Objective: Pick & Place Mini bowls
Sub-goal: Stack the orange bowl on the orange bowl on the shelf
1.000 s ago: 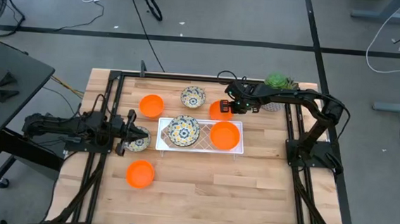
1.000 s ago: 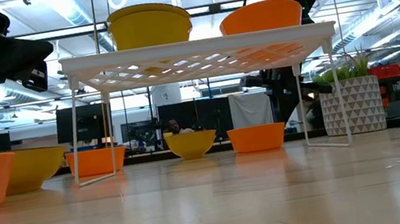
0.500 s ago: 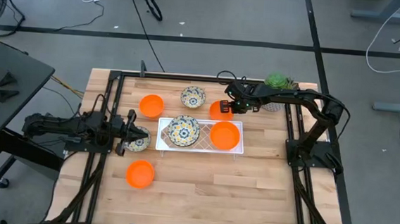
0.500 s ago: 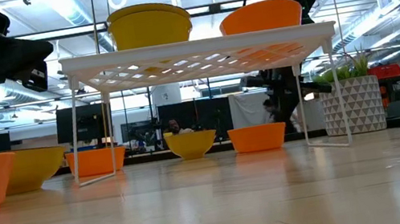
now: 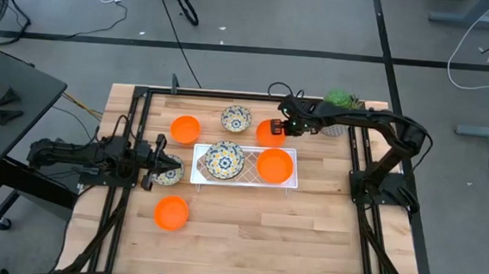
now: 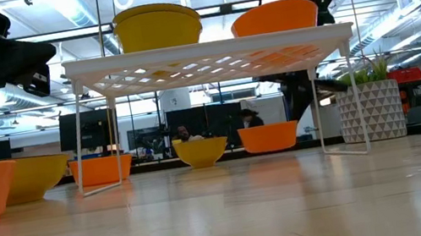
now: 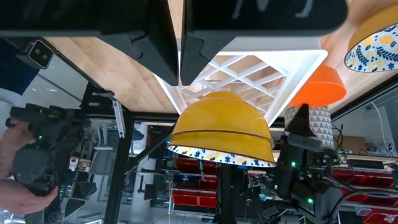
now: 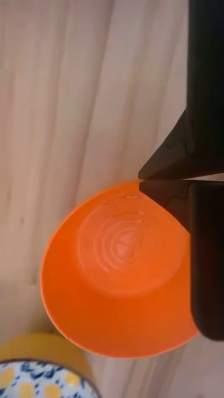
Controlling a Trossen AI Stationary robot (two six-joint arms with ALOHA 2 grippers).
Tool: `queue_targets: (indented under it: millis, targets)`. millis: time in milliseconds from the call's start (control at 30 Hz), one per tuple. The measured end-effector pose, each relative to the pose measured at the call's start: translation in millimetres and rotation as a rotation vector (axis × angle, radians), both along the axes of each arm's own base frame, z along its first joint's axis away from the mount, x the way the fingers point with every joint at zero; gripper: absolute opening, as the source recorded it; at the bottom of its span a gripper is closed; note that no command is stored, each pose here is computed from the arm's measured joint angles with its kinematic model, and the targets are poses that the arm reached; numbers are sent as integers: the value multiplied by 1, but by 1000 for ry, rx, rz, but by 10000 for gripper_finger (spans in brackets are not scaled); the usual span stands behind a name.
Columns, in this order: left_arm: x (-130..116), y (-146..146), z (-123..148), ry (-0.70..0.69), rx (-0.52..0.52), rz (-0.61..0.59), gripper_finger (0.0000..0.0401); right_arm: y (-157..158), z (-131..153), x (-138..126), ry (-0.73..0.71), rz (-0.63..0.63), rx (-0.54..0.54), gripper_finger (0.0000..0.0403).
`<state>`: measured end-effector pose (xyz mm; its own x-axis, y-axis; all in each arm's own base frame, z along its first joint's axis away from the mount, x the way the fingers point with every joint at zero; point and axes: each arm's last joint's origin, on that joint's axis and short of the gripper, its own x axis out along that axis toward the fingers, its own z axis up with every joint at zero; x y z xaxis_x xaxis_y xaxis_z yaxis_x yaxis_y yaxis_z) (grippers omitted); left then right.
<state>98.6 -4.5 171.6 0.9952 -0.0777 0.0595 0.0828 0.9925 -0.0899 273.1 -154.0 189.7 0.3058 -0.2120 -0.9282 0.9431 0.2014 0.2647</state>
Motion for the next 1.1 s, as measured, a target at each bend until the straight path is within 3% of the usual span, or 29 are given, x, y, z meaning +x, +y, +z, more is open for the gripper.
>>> queue_targets:
  millis: [467, 667, 1100]
  targets:
    - [0, 0, 0, 1, 0, 0, 23, -15, 40, -28, -101, -41, -88, 0]
    - [0, 0, 0, 1, 0, 0, 23, -12, 55, -41, -125, -46, -77, 0]
    - [0, 0, 0, 0, 0, 0, 23, -2, 97, -54, -98, 61, -100, 0]
